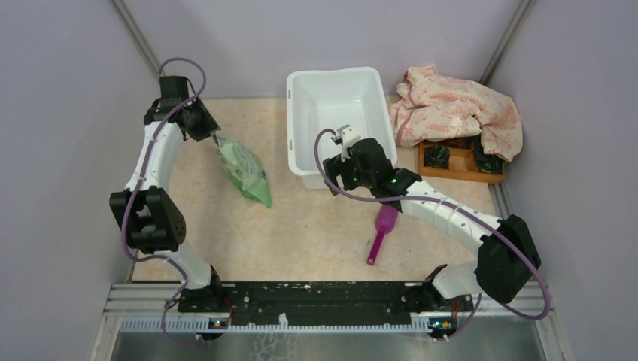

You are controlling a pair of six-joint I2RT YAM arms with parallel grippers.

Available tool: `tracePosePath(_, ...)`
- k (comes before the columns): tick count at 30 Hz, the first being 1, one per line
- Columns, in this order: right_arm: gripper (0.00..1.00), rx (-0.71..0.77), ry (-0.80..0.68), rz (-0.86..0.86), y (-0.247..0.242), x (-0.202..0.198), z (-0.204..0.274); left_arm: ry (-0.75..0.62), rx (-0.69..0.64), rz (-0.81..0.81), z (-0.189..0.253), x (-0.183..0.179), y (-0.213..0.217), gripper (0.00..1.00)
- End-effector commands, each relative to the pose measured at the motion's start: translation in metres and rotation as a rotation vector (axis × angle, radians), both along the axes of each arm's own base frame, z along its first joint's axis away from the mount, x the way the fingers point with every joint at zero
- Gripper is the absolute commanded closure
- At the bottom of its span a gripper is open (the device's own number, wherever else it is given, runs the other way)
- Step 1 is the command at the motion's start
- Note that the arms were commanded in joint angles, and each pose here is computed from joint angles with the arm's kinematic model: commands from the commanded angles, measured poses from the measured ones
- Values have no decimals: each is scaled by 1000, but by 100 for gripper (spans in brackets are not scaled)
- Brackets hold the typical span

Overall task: Fill the litter box with clean litter
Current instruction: Remove the clamp from the cat litter bag.

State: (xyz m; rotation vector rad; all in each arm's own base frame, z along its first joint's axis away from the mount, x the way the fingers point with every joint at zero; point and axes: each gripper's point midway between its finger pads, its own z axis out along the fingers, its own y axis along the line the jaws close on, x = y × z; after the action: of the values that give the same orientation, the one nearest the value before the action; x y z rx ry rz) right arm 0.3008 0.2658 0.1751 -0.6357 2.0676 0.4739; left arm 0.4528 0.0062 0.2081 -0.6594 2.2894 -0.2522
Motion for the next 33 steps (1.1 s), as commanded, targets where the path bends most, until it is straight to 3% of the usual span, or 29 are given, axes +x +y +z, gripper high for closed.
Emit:
tracePosePath(1, 22, 49, -58, 20, 10, 4, 17, -15, 27, -9, 11, 1, 1, 64)
tracePosePath(6, 22, 45, -55, 21, 10, 4, 14, -23, 35, -7, 18, 2, 2, 69)
tracePosePath(14, 22, 49, -38, 45, 14, 1, 10, 0, 55, -20, 17, -4, 4, 100)
tracePosePath(32, 22, 51, -24, 55, 16, -1, 7, -4, 185, -20, 25, -27, 23, 100)
tracePosePath(33, 22, 51, -24, 58, 16, -1, 7, -7, 188, -31, 25, -27, 23, 96)
